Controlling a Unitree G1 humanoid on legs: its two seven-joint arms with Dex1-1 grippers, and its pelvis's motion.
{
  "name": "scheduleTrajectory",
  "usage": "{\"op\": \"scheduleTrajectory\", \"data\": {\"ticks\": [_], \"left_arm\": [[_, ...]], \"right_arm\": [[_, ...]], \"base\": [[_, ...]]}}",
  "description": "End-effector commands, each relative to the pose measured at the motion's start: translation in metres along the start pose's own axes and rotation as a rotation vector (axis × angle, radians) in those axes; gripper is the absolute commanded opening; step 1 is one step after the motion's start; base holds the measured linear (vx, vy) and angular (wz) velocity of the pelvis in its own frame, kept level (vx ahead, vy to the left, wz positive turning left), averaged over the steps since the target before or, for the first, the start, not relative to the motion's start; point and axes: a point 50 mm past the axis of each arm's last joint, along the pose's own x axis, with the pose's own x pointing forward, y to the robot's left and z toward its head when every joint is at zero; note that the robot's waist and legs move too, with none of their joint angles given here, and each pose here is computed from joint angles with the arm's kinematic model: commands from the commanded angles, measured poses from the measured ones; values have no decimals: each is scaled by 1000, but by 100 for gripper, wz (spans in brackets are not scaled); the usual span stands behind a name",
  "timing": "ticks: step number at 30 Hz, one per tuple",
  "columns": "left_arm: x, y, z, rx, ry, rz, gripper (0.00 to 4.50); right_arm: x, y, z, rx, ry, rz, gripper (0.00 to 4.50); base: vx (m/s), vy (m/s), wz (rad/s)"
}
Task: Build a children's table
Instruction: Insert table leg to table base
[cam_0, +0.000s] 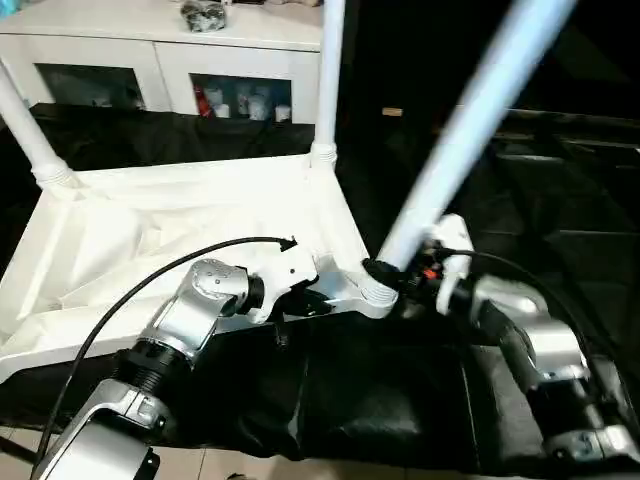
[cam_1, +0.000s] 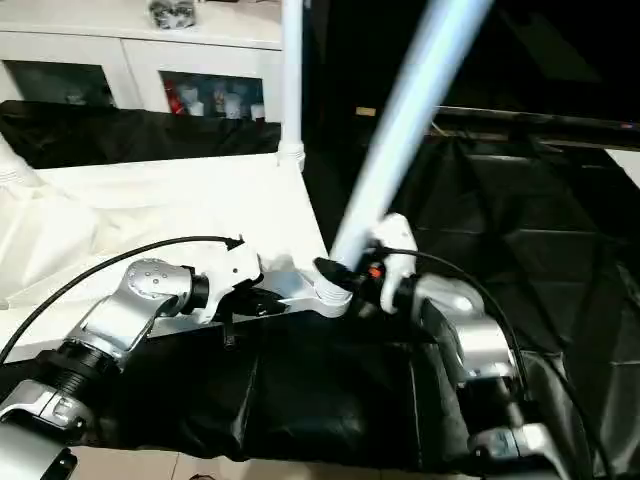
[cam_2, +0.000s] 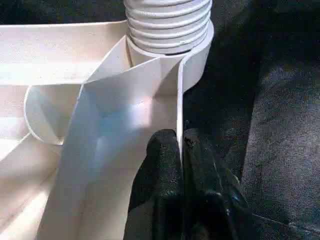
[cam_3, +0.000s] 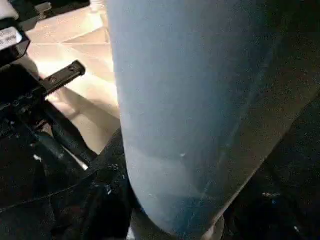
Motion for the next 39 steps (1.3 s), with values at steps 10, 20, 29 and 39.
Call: {"op": "scheduleTrajectory", "data": {"ticks": [10,20,29,39], "left_arm": [[-10,10,7,27,-21,37,0],[-21,7,11,103,-30,-126,0],[-26,24,12,62,-21,-14,0],[-10,39,34,-93,-101,262,0]], "right_arm": [[-1,10,-39,31,199,135,190],[-5,17,-37,17,176,356,190],[-1,12,-39,-13,184,359,189],[34,-12,-34,70,87,-114,189]], "base": [[0,0,0],[0,0,0],[0,0,0],[0,0,0]]}}
